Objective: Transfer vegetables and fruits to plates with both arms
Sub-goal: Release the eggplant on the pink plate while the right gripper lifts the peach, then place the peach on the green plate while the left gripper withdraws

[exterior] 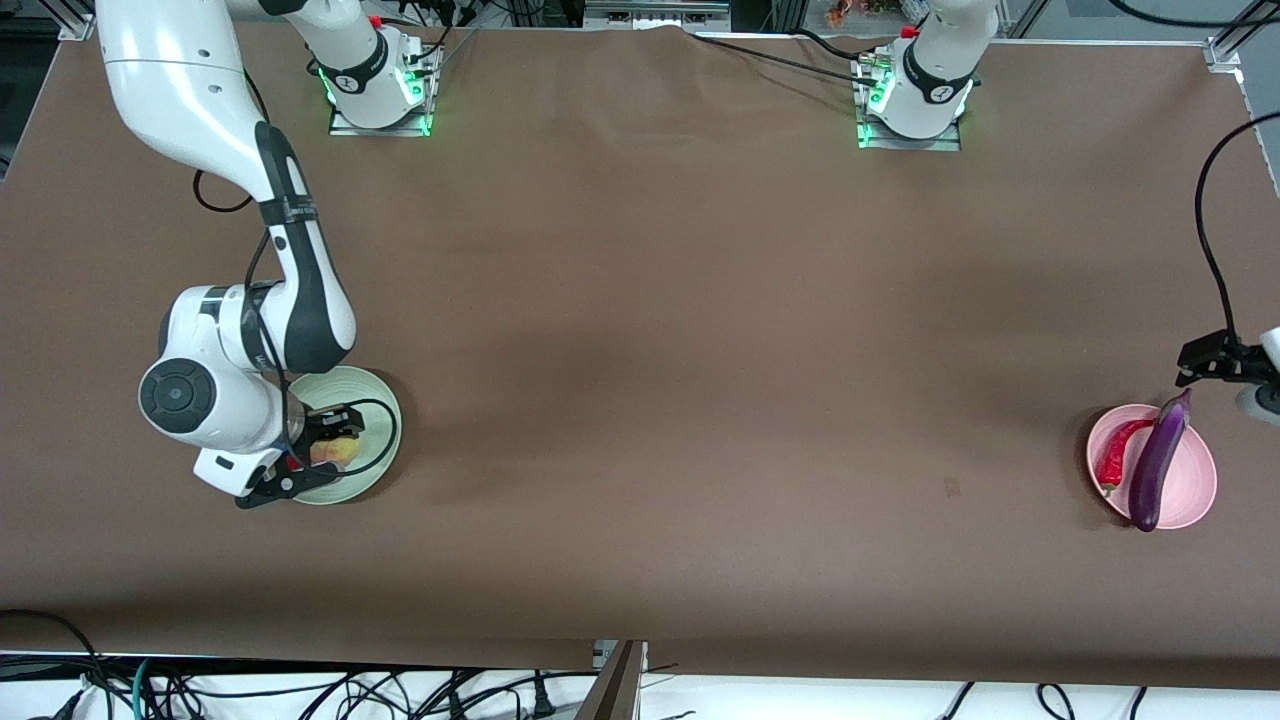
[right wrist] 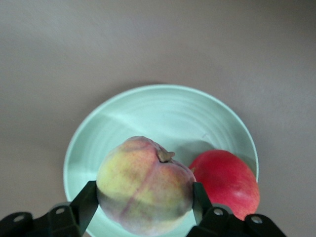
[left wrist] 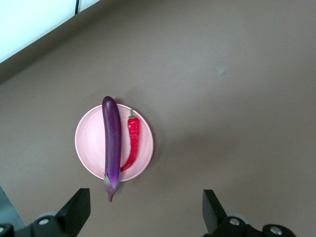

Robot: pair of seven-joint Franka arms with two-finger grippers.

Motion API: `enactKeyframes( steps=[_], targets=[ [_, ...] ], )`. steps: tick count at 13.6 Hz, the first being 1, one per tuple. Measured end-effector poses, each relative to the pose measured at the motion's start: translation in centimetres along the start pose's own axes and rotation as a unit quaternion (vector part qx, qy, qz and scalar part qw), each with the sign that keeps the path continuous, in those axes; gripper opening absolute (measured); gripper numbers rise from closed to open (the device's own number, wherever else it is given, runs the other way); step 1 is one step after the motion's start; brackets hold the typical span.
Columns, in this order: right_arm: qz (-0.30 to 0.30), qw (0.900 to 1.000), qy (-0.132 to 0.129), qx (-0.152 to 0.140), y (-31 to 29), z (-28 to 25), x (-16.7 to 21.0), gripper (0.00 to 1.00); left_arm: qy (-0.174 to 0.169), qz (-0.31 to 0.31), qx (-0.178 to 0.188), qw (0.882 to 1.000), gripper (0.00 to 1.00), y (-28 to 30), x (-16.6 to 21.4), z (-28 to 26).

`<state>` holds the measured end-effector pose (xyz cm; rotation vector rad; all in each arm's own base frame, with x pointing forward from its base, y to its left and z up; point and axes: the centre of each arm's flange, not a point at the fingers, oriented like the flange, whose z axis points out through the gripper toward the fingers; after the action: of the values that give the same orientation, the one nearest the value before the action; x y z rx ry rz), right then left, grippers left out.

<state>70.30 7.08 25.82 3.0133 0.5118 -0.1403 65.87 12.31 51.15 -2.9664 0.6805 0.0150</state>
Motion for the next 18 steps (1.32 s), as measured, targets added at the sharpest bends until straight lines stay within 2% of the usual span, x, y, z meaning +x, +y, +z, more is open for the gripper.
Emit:
enactKeyframes(
  steps=[3,5,6,7,9,13,18],
  targets=[
    [0.003,1.0,-0.018,0.004,0.3,2.3,-0.5,0.82,0.012,-0.08,-0.011,0.997,1.0,5.5,1.9,-4.4],
    [0.004,1.0,-0.014,0.004,0.4,1.9,-0.4,0.87,0.021,-0.138,-0.037,0.989,1.0,9.1,1.9,-6.9],
    [0.006,1.0,-0.007,0.004,0.4,1.1,-0.2,0.96,0.018,-0.156,-0.038,0.987,1.0,10.7,1.2,-7.7],
    [0.007,1.0,0.002,0.004,0.5,-0.2,-0.1,1.0,0.012,-0.174,-0.036,0.984,1.0,12.3,0.2,-8.3],
    [0.01,1.0,0.007,0.009,0.9,-4.5,-0.5,1.0,0.008,-0.207,-0.029,0.978,1.0,15.0,-2.4,-9.4],
    [0.021,0.999,-0.022,0.029,2.0,-14.6,-2.8,1.0,0.016,-0.235,-0.03,0.971,1.0,15.3,-6.0,-9.2],
    [0.1,0.993,-0.05,0.04,1.8,-23.3,-5.7,1.0,0.013,-0.248,-0.04,0.968,1.0,14.3,-6.4,-8.3]
  ],
)
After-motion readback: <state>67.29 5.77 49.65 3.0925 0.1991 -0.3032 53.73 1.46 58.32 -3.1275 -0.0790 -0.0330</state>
